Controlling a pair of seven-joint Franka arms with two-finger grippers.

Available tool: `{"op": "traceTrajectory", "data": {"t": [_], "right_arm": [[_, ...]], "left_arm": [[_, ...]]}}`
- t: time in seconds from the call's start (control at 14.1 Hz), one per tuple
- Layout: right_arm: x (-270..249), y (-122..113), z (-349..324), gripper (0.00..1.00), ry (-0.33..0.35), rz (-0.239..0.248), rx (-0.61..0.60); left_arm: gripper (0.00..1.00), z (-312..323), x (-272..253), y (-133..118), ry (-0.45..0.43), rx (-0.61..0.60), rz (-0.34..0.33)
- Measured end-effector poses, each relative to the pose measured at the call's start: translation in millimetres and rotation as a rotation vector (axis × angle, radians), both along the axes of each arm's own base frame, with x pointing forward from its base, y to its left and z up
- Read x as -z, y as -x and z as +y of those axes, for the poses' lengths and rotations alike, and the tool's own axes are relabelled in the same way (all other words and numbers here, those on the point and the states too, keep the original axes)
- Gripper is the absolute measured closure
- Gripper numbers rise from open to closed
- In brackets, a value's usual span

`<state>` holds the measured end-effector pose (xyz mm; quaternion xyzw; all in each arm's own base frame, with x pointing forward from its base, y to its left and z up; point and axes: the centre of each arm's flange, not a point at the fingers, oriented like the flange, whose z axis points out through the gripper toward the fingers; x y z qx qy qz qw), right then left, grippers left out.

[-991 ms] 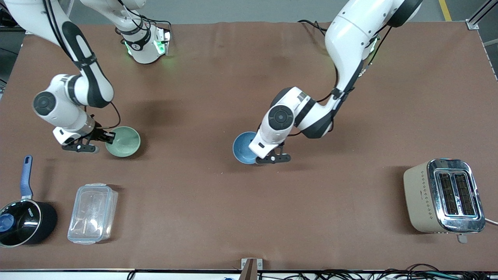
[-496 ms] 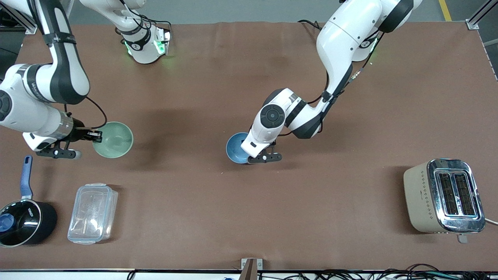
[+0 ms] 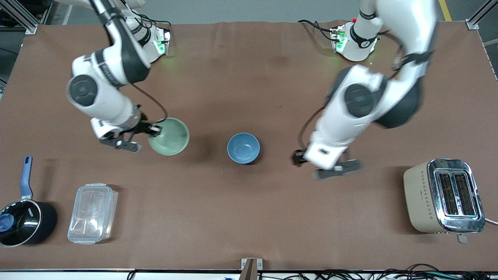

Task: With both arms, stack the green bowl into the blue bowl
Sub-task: 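Carry the green bowl over the blue bowl while the left gripper releases and withdraws, then lower the green bowl into the blue bowl and open the right gripper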

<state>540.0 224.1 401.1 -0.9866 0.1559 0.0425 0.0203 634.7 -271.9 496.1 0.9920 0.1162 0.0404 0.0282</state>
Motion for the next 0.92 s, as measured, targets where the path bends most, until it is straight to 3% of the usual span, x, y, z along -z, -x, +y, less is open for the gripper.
{"op": "traceTrajectory", "data": {"t": [0.21, 0.42, 0.71, 0.92], "right_arm": [[6.5, 16.3, 66.0, 0.94, -0.020, -0.013, 0.095], [37.2, 28.1, 128.1, 0.94, -0.050, -0.019, 0.172], [76.8, 34.4, 184.9, 0.94, -0.010, -0.026, 0.225], [104.7, 31.9, 209.2, 0.94, 0.019, -0.043, 0.251]], "left_arm": [[0.00, 65.7, -65.4, 16.3, -0.047, 0.097, 0.030], [0.00, 86.8, -99.5, 34.2, -0.071, 0.185, 0.059], [0.00, 132.3, -131.6, 39.8, -0.080, 0.246, 0.029], [0.00, 174.6, -154.8, 59.7, -0.078, 0.395, 0.047]]}}
